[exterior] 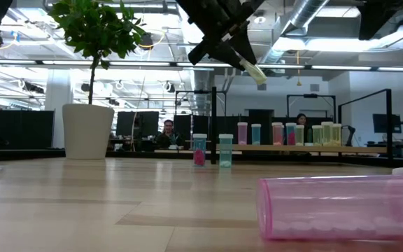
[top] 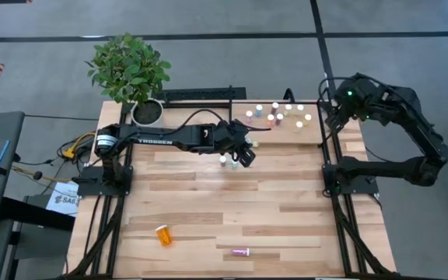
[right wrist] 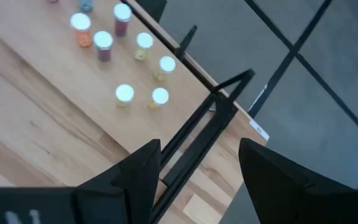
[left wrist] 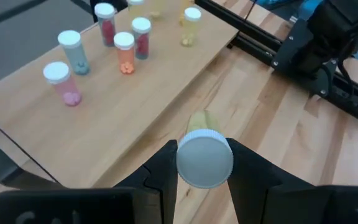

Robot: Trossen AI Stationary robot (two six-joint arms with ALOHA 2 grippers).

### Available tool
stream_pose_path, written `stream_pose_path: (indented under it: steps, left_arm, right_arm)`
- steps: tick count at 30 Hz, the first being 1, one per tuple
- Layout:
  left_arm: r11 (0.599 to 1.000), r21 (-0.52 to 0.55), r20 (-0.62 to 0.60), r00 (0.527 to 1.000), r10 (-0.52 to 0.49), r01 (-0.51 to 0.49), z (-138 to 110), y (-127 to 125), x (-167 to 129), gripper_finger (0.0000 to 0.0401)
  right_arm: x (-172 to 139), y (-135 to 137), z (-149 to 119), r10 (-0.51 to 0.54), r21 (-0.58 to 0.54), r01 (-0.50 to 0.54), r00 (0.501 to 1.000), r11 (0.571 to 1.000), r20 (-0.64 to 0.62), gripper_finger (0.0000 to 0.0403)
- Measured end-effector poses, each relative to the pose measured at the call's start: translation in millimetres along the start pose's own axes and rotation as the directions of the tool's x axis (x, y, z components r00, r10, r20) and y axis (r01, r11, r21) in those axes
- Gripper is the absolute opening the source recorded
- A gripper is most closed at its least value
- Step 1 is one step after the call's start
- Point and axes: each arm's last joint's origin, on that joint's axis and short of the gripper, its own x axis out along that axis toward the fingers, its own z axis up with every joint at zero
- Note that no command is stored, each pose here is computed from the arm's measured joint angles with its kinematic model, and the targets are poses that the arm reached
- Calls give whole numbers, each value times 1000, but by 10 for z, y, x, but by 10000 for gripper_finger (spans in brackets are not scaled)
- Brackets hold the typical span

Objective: Pick and place medicine bottles onto shelf by color
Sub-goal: Move the yellow pill bottle to the center of the table

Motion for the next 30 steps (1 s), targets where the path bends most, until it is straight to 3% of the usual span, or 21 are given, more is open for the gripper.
stream_pose_path:
  steps: [19,30]
  left_arm:
    - [991,129,-15,1000,-27,29,-93,-156,-58,95]
    - [981,185,-26,998,-61,65,-183,-313,-121,95]
  right_arm:
    - [65,-152,-2,-78,122,84,995,989,-58,238]
    - [147,-190,88,-96,129,103,993,986,-63,238]
